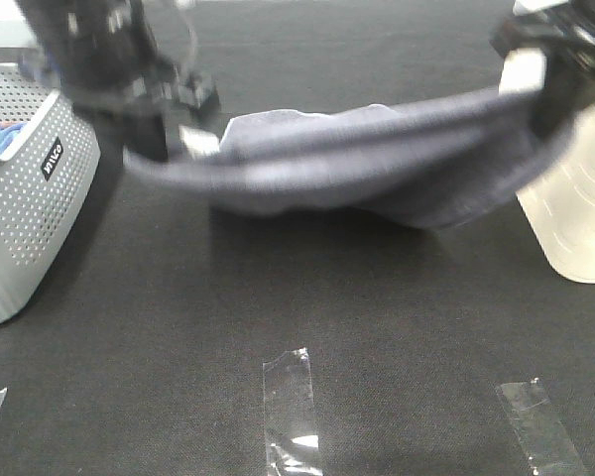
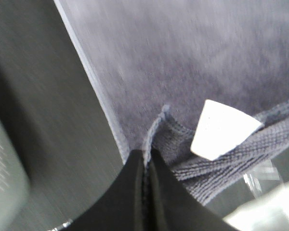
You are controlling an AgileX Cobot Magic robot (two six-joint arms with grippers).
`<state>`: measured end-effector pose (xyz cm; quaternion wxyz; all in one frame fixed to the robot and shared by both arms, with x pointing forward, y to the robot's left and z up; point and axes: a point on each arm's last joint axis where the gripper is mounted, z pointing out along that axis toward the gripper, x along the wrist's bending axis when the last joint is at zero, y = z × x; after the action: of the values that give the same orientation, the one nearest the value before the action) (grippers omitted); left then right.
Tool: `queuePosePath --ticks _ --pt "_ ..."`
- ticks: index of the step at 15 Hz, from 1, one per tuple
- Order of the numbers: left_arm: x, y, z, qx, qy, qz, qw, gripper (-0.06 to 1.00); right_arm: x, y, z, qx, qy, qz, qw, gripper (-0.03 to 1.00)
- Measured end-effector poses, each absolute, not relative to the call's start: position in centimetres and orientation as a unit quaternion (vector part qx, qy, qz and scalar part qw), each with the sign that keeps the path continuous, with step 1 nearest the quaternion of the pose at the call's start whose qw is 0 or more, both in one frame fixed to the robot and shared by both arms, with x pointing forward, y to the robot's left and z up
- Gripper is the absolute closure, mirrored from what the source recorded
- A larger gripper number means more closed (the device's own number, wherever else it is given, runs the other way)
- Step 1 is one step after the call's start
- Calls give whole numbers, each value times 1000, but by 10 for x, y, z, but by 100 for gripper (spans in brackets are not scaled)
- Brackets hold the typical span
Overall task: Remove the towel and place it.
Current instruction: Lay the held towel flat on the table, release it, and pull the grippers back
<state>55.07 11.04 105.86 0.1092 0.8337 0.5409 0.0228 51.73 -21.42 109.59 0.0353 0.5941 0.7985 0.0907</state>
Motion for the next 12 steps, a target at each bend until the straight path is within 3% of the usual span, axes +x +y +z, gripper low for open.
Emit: queuePosePath --ticks 6,12 --pt "473 84 1011 861 508 -25 26 94 435 -230 1071 602 794 81 -21 97" --pt "410 84 1003 863 502 -51 4 94 399 -235 1036 611 786 50 -82 97"
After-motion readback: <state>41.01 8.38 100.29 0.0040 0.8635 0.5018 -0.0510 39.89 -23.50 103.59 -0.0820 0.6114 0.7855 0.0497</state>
